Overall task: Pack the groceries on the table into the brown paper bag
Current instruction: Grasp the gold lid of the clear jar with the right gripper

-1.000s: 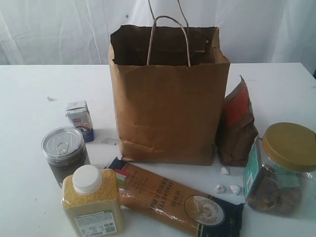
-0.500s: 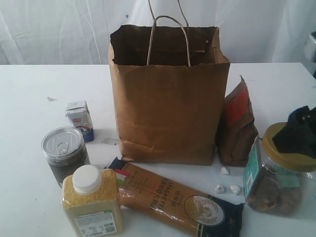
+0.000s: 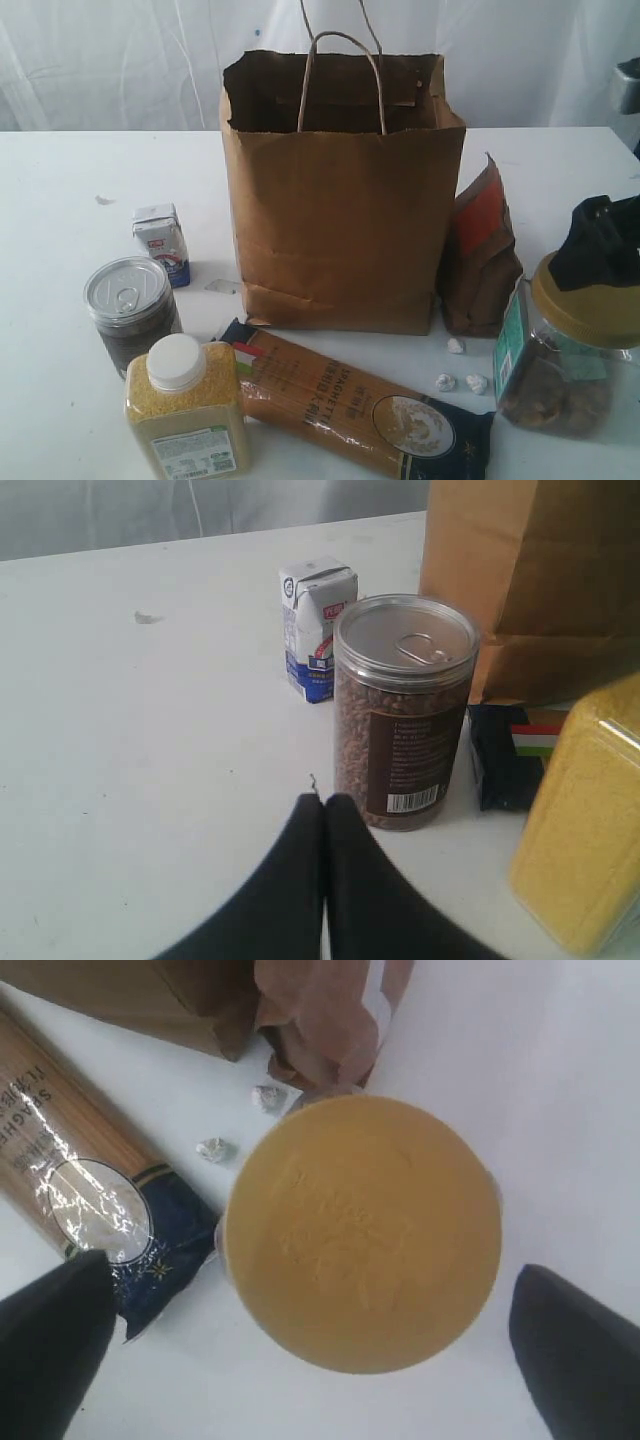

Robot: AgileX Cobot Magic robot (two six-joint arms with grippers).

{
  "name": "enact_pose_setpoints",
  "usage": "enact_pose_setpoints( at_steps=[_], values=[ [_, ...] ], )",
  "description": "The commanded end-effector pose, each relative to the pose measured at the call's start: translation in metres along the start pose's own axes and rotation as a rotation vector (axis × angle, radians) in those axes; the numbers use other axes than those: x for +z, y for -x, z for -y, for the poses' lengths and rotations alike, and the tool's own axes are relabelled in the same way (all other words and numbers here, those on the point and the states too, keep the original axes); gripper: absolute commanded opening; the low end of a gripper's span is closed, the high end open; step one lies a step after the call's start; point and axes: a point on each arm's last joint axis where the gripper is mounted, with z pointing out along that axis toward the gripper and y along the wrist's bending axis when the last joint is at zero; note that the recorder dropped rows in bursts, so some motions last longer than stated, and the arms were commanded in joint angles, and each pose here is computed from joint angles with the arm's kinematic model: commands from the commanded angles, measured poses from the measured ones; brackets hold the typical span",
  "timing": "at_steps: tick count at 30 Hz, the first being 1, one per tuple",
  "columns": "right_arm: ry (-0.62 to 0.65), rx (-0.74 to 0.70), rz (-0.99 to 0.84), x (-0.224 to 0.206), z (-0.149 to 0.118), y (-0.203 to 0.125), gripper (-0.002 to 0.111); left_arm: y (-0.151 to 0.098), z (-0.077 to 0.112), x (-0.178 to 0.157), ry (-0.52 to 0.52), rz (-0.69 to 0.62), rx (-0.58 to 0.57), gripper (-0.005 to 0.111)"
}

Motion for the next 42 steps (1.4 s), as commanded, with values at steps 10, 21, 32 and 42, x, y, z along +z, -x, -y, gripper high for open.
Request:
enact_pose_setpoints(
  at_steps=[10, 21, 32, 42],
  values=[
    [0.011, -0.038, -0.053, 0.029, 0.010, 0.013, 0.105, 0.000, 0.000, 0.000, 0.001, 0.006, -0.006, 0.000],
    [0.005, -0.057, -0.117, 0.050, 0.016, 0.017, 0.105, 0.000, 0.000, 0.000, 0.001, 0.006, -0.006, 0.000],
    [0.043, -0.054, -0.208, 0.082, 0.017, 0.020, 0.105, 0.000, 0.000, 0.000, 0.001, 0.006, -0.006, 0.000],
    [0.064, -0.010, -0.237, 0.082, 0.015, 0.018, 0.006, 0.000, 0.000, 0.000, 0.001, 0.006, -0.006, 0.000]
  ],
)
